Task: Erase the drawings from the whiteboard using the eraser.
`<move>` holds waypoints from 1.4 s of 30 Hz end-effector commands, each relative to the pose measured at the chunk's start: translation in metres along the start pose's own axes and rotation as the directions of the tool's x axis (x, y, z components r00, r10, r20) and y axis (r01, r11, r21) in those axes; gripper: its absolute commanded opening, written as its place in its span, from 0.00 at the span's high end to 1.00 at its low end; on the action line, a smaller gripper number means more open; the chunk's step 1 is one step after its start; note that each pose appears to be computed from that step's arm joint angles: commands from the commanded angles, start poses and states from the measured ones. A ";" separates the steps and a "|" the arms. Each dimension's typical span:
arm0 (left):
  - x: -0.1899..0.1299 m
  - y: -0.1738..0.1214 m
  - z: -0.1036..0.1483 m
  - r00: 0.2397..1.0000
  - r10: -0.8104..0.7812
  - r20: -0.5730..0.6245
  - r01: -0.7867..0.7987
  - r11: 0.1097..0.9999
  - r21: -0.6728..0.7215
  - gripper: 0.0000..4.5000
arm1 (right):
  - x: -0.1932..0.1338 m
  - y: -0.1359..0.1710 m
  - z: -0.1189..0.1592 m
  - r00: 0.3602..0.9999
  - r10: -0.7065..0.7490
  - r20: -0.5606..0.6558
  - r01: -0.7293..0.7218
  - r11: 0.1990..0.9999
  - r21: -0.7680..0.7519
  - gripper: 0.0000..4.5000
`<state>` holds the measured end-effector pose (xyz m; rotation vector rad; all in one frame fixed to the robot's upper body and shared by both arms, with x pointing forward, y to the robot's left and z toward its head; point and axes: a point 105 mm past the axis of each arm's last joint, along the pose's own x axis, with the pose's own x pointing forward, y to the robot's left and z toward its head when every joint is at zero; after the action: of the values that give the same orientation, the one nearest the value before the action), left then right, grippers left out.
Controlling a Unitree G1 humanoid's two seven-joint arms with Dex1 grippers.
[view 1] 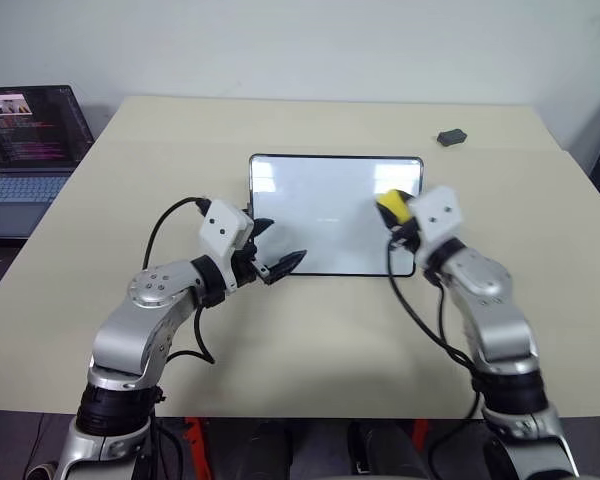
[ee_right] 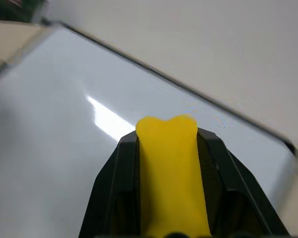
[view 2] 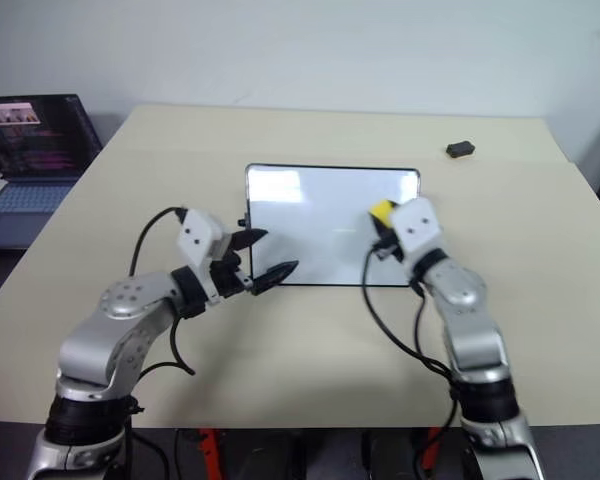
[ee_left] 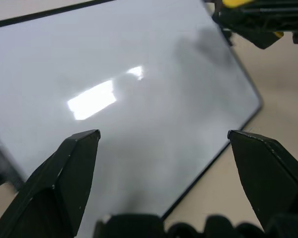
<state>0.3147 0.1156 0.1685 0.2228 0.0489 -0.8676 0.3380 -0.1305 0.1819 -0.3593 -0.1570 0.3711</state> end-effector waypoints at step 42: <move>0.040 -0.090 0.005 0.776 -0.621 -0.106 0.630 0.761 0.154 0.00 | -0.063 -0.046 -0.100 0.842 -0.263 -0.470 0.419 0.869 0.263 0.46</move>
<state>0.2766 0.0317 0.1431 0.4067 0.1462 -1.5325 0.3141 -0.2214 0.0885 -0.0226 0.3208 -0.0356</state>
